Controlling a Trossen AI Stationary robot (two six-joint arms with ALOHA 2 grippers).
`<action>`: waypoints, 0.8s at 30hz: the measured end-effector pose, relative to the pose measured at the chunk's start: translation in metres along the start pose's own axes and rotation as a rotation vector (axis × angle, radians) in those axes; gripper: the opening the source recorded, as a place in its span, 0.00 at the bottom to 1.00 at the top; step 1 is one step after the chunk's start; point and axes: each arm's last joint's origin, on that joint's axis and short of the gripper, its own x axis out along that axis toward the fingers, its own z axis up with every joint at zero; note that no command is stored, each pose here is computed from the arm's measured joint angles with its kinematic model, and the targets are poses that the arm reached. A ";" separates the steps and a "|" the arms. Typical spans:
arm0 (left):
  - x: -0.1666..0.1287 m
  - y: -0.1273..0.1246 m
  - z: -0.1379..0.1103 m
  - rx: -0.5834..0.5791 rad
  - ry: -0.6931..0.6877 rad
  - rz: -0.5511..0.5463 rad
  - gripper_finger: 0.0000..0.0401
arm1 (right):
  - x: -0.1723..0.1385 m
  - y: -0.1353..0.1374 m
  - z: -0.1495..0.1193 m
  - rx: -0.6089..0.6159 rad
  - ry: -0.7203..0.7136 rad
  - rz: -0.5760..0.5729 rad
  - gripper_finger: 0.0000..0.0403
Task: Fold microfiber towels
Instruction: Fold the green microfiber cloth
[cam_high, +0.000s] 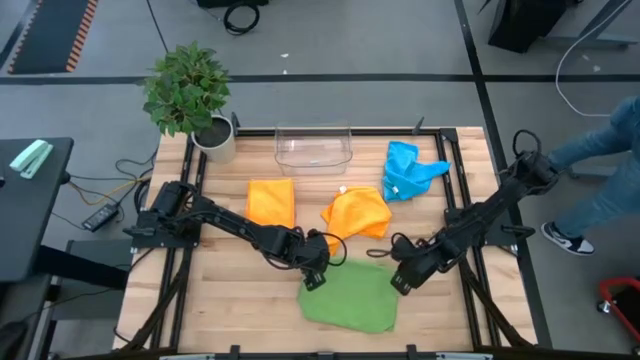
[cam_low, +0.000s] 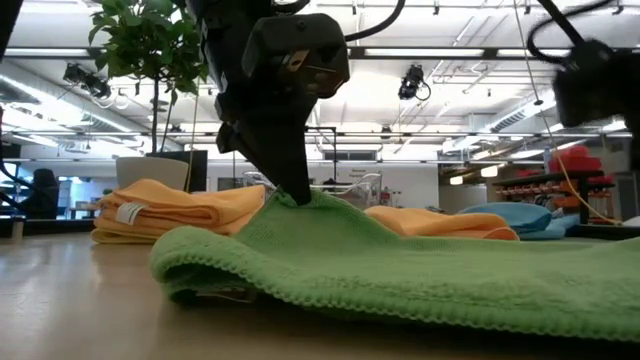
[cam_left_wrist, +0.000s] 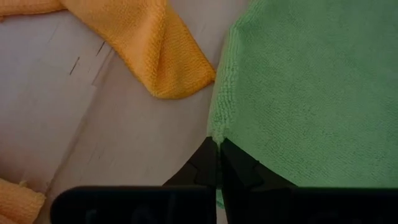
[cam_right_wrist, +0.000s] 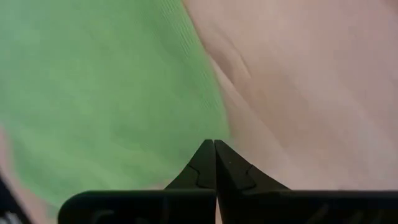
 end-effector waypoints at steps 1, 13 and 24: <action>0.000 0.000 0.000 0.000 0.000 0.000 0.03 | -0.004 0.003 0.002 0.009 -0.023 0.014 0.00; 0.001 0.003 0.002 0.012 0.008 -0.010 0.02 | 0.020 0.010 0.001 0.003 -0.039 -0.014 0.00; 0.001 0.009 0.009 -0.027 -0.056 0.058 0.17 | 0.000 0.006 0.009 -0.003 -0.165 -0.018 0.00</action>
